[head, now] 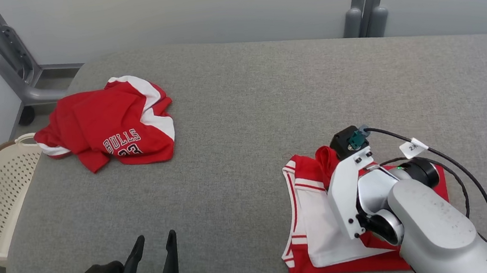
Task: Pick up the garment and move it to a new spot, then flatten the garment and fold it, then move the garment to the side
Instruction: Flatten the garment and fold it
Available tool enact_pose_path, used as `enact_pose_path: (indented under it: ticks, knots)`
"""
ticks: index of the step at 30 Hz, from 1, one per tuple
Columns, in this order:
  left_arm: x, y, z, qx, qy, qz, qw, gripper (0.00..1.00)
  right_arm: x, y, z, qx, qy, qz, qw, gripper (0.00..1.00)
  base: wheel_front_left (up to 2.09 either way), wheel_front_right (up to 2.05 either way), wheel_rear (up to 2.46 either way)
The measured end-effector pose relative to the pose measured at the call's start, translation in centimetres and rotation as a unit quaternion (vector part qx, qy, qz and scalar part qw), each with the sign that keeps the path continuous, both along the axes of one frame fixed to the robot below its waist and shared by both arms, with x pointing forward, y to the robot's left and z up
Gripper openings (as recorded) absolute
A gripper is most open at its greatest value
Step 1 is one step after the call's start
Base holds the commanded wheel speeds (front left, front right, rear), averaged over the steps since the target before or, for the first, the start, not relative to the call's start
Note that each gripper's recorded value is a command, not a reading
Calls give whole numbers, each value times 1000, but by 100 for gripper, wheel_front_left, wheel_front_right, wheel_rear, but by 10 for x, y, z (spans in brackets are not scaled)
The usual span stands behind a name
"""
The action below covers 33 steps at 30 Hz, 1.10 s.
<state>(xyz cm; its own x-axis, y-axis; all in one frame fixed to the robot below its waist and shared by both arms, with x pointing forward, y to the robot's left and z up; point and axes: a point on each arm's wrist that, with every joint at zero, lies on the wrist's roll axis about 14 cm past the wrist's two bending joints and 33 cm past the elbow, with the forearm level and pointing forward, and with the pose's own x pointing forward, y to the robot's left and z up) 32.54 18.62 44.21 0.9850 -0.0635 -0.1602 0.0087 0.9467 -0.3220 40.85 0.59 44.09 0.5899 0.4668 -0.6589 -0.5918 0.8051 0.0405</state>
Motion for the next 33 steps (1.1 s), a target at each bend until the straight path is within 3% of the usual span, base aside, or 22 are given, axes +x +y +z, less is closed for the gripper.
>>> enact_pose_path:
  ticks: [13, 14, 15, 23, 26, 29, 33]
  knots:
    - [-4, 4, -3, -3, 4, 9, 1000, 100, 2, 22, -8, 6, 10, 30, 999, 0, 0, 0, 0]
    - [-3, 4, -2, -3, 3, 9, 1000, 100, 3, 24, -7, 10, 7, 31, 999, 46, 0, 0, 0]
    - [-3, 4, -3, -3, 3, 10, 1000, 100, 4, 24, -7, 16, 5, 29, 999, 100, 0, 0, 0]
    - [-4, 5, -3, -3, 3, 11, 1000, 100, 3, 48, 15, 108, 11, 27, 994, 100, 0, 0, 0]
    - [-3, 6, -1, -3, 0, 11, 1000, 100, 14, 52, 39, 143, -21, 20, 989, 100, 0, 0, 0]
    - [-1, 6, 2, -1, -4, 9, 1000, 100, 26, 41, 52, 152, -51, -1, 987, 100, 0, 0, 0]
    - [2, 2, 5, 0, -9, 2, 1000, 100, 38, 11, 50, 122, -82, -36, 988, 100, 0, 0, 0]
